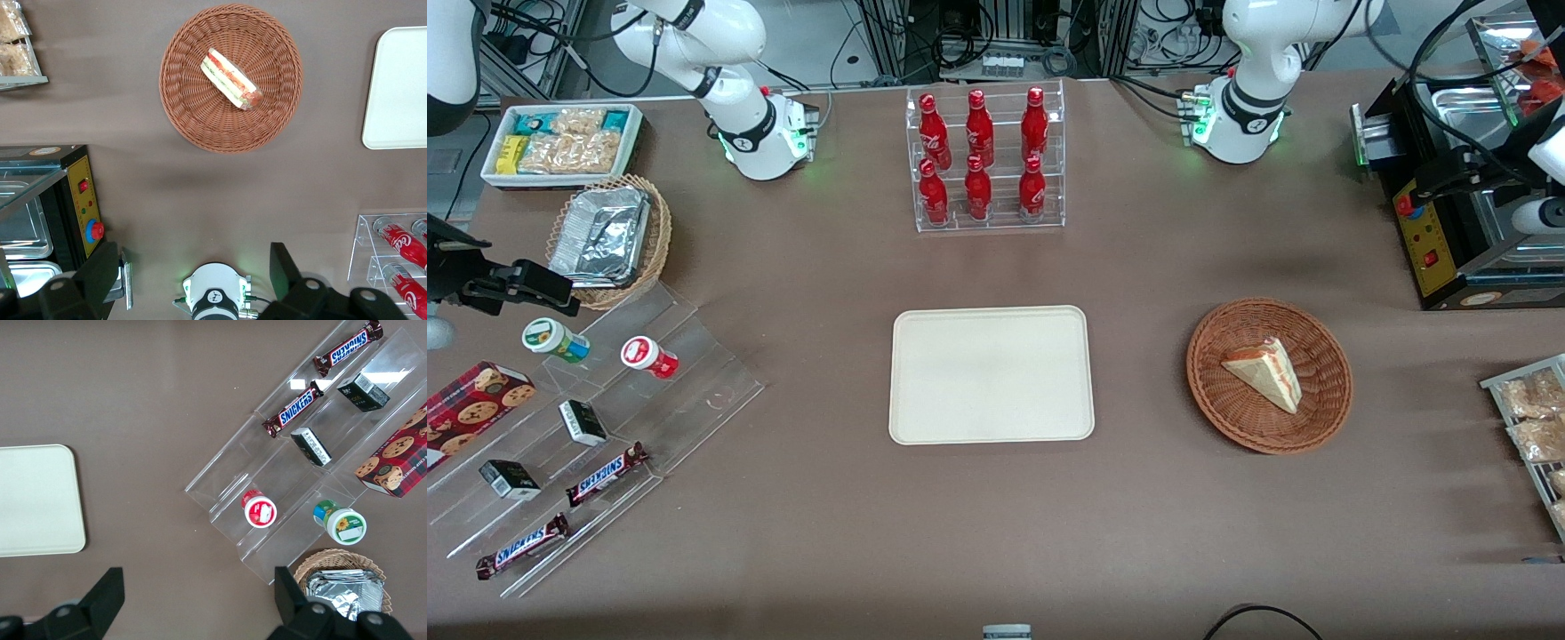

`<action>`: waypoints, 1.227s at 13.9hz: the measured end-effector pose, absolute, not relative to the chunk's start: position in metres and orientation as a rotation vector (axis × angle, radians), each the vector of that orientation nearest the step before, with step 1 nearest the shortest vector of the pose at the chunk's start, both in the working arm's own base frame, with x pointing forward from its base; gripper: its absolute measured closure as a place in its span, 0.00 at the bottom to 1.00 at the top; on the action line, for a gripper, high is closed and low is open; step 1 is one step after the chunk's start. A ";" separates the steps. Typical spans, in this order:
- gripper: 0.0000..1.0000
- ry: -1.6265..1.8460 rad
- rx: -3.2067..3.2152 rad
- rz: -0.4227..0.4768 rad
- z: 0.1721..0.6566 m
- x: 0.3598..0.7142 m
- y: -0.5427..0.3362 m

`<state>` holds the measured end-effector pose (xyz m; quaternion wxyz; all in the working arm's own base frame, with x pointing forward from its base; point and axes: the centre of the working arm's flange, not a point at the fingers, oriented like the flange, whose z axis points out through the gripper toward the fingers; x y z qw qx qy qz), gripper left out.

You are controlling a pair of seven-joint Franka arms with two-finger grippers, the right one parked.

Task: Place sandwich from basket to tray
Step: 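Lower the left gripper over the wrapped sandwich in the wicker basket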

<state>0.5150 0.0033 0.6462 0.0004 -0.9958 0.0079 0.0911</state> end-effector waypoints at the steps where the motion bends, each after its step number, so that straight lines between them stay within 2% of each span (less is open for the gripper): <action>1: 0.00 0.029 -3.127 0.287 0.646 0.516 0.002; 5: 0.00 -0.017 -3.111 0.255 0.631 0.531 0.011; 9: 0.00 -0.261 -3.079 0.280 0.544 0.586 0.012; 11: 0.00 -0.391 -3.059 0.272 0.497 0.601 0.007; 15: 0.00 -0.801 -2.967 0.194 0.435 0.600 -0.018; 17: 0.00 -0.944 -2.949 0.085 0.410 0.596 -0.035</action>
